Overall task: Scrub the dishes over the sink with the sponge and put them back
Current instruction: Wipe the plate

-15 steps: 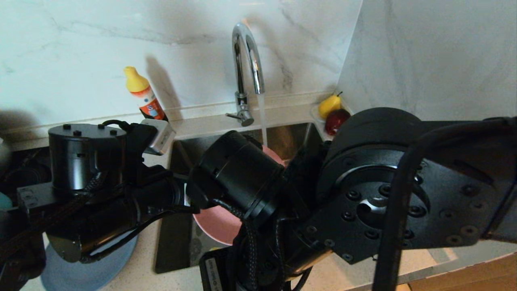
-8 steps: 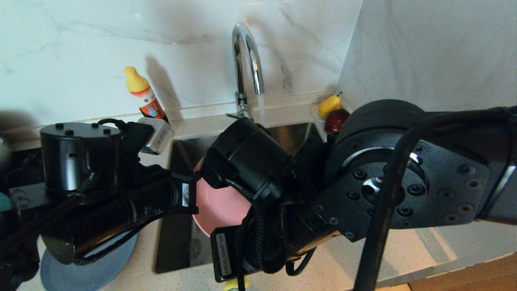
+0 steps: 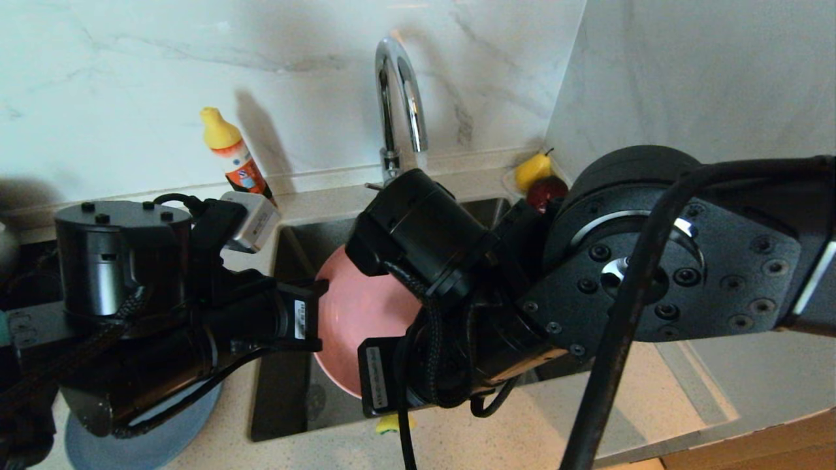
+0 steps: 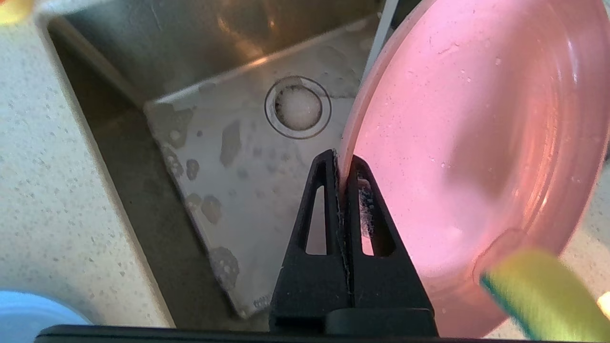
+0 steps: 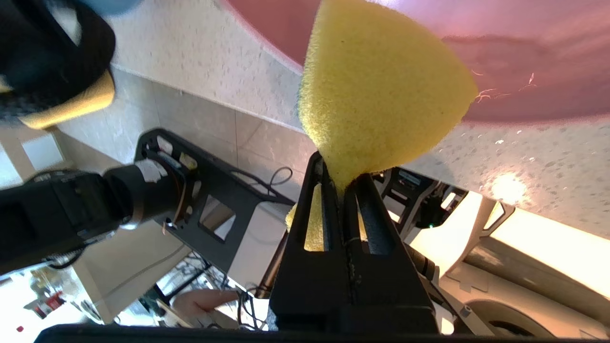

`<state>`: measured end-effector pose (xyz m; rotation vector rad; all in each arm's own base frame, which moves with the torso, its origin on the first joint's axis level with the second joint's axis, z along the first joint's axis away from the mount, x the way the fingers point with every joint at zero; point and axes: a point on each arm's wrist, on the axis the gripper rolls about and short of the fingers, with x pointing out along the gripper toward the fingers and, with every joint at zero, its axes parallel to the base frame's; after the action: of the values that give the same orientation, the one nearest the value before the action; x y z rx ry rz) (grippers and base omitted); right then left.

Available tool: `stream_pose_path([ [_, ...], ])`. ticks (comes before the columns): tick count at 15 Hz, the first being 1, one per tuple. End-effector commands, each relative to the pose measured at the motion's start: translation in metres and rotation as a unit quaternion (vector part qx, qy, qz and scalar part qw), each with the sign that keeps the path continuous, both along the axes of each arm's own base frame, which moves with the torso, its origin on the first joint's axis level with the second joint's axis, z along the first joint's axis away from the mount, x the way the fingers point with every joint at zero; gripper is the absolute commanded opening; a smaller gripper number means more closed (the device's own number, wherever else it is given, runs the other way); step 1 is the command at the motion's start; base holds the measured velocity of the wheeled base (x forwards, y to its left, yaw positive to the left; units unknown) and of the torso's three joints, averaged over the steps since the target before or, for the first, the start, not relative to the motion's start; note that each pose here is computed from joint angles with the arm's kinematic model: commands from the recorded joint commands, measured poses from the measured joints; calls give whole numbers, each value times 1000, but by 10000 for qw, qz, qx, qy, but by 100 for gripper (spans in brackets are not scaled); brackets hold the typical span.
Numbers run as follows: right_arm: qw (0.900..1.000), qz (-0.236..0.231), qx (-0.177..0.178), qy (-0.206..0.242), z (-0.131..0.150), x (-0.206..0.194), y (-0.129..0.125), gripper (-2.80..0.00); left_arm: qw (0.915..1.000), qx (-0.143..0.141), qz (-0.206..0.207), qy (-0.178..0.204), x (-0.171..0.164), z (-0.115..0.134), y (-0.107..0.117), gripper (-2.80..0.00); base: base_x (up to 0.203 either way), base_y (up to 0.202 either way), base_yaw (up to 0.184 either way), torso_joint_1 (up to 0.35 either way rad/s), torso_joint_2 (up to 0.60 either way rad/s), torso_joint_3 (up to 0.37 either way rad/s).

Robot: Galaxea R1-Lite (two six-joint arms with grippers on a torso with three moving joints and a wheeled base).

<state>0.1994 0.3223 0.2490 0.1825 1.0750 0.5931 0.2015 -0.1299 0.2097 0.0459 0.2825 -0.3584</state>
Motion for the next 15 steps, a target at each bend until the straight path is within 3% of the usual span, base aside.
stream_pose_path([
  [1,9999,-86,67,-37,6,2,-5,-280,10000,-9,11,-2,-1,0,1,-280,0,0,0,0,0,0],
  [8,9989,-317,303,-181,26,9,-28,-280,10000,35,-15,54,-1,-4,0,-280,0,0,0,0,0,0],
  [10,9989,-153,443,-70,33,2,-31,-280,10000,15,5,97,0,-6,-1,-280,0,0,0,0,0,0],
  [13,9926,460,914,648,39,-11,-30,-280,10000,-4,10,94,1,-6,-2,-280,0,0,0,0,0,0],
  [15,9859,720,976,1149,30,-16,-21,-280,10000,-35,20,82,1,-4,-2,-280,0,0,0,0,0,0],
])
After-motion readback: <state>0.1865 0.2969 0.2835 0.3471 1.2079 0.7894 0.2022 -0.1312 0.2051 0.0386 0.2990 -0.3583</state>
